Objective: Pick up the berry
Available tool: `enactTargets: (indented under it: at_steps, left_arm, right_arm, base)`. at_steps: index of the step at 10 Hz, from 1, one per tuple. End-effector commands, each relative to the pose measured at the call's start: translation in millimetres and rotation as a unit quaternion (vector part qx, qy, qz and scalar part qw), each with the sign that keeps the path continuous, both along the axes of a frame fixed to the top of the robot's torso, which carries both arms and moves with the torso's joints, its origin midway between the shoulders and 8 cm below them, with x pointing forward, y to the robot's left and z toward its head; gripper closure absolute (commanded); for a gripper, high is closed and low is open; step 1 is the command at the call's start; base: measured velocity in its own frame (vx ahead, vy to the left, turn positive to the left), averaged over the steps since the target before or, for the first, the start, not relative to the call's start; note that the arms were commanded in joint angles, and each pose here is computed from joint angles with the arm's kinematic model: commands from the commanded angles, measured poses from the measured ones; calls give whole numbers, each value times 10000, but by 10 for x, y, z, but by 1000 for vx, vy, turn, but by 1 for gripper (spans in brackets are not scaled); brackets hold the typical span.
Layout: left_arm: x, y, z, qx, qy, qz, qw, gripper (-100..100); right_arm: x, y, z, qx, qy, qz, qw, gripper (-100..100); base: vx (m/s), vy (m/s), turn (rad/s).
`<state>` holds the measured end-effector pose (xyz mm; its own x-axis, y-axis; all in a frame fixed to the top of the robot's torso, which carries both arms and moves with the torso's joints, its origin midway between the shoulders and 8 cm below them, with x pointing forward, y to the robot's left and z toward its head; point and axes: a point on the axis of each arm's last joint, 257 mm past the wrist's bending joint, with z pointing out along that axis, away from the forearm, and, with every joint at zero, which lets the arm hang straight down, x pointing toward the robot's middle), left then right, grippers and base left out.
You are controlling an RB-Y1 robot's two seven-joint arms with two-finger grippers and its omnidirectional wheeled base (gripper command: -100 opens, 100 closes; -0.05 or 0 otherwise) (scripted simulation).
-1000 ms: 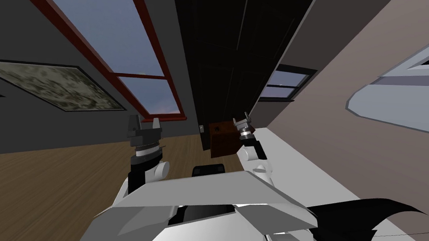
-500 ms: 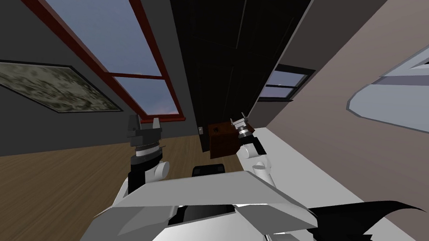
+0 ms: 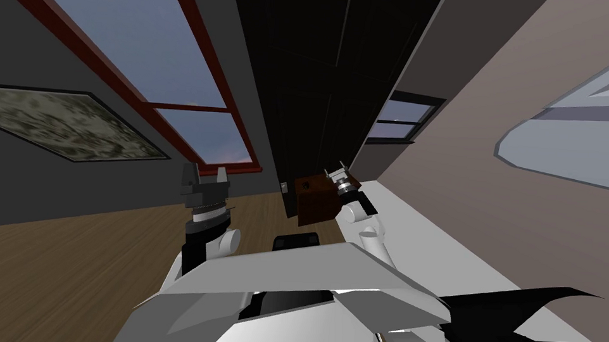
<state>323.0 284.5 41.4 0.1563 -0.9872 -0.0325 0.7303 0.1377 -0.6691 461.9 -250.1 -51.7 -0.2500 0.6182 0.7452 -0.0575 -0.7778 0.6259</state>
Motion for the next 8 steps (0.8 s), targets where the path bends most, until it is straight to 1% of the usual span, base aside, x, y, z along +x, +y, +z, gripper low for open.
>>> enactTargets:
  at_steps: [1, 2, 3, 4, 5, 6, 7, 8]
  left_arm:
    - [0, 0, 0, 0, 0, 0, 10000, 0]
    - [0, 0, 0, 0, 0, 0, 10000, 0]
    - [0, 0, 0, 0, 0, 0, 10000, 0]
    - [0, 0, 0, 0, 0, 0, 10000, 0]
    - [0, 0, 0, 0, 0, 0, 10000, 0]
    - [0, 0, 0, 0, 0, 0, 10000, 0]
    - [0, 0, 0, 0, 0, 0, 10000, 0]
    - [0, 0, 0, 0, 0, 0, 10000, 0]
  right_arm:
    - [29, 24, -64, 249, 203, 120, 9994, -100]
    - [29, 24, -64, 292, 208, 129, 9993, -100]
    - [75, 64, -150, 519, 459, 283, 9972, -100]
    - [77, 66, -165, 639, 503, 309, 9962, -100]
    - [113, 101, -240, 813, 723, 438, 9931, -100]
    - [116, 105, -272, 940, 806, 463, 9912, -100]
    - [116, 105, -272, 986, 812, 470, 9907, -100]
    - [145, 140, -375, 1204, 1093, 594, 9849, -100]
  base:
    - [37, 2, -20]
    - [20, 0, 1]
    - [26, 3, -48]
    - [25, 6, -25]
    - [36, 11, -38]
    - [39, 11, -24]
    - [19, 4, 2]
    - [26, 10, -50]
